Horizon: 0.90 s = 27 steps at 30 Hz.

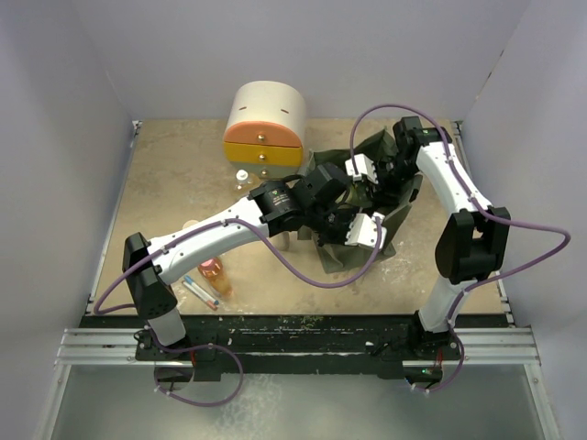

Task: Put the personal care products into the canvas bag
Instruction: Place the care product in the canvas bag.

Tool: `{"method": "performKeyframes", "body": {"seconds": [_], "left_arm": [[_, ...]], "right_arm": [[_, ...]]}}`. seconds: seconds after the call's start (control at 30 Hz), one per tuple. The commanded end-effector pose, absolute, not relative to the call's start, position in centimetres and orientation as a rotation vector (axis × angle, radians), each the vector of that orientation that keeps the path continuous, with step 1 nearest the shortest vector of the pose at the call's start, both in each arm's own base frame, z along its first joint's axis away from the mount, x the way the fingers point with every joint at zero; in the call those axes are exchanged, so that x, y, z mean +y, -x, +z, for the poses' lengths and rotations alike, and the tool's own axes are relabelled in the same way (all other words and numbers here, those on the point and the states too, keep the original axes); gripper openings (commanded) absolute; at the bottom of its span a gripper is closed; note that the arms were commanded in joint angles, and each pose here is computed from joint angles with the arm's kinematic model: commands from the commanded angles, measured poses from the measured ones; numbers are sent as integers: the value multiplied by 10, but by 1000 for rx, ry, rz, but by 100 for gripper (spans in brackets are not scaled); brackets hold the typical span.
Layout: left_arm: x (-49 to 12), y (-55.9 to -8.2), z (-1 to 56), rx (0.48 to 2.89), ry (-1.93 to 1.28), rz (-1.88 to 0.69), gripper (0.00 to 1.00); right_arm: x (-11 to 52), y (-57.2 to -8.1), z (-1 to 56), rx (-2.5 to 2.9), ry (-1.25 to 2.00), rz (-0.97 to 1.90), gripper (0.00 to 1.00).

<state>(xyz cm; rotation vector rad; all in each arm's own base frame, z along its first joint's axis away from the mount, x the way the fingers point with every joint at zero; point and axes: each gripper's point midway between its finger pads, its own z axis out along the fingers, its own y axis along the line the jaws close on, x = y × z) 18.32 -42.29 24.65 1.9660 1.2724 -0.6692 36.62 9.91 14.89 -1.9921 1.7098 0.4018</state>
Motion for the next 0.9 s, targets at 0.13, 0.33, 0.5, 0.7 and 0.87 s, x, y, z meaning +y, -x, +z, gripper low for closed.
{"method": "performKeyframes", "body": {"seconds": [0.13,0.33,0.5,0.7,0.87], "left_arm": [[-419,-178,245,1277,-1995,-689,15],[-419,-179,245,1281,-1993,-684,15],[-418,-179,245,1282,-1991,-677,15],[-418,-180,246,1287,-1986,-673,16],[-418,-180,246,1290,-1983,-673,16]], "right_arm": [[93,-405,172,1619,1975,221,71],[97,-400,184,1603,1966,246,70],[100,-396,196,1579,1960,248,70],[100,-391,208,1573,1947,248,70],[101,-391,215,1571,1931,239,70]]}}
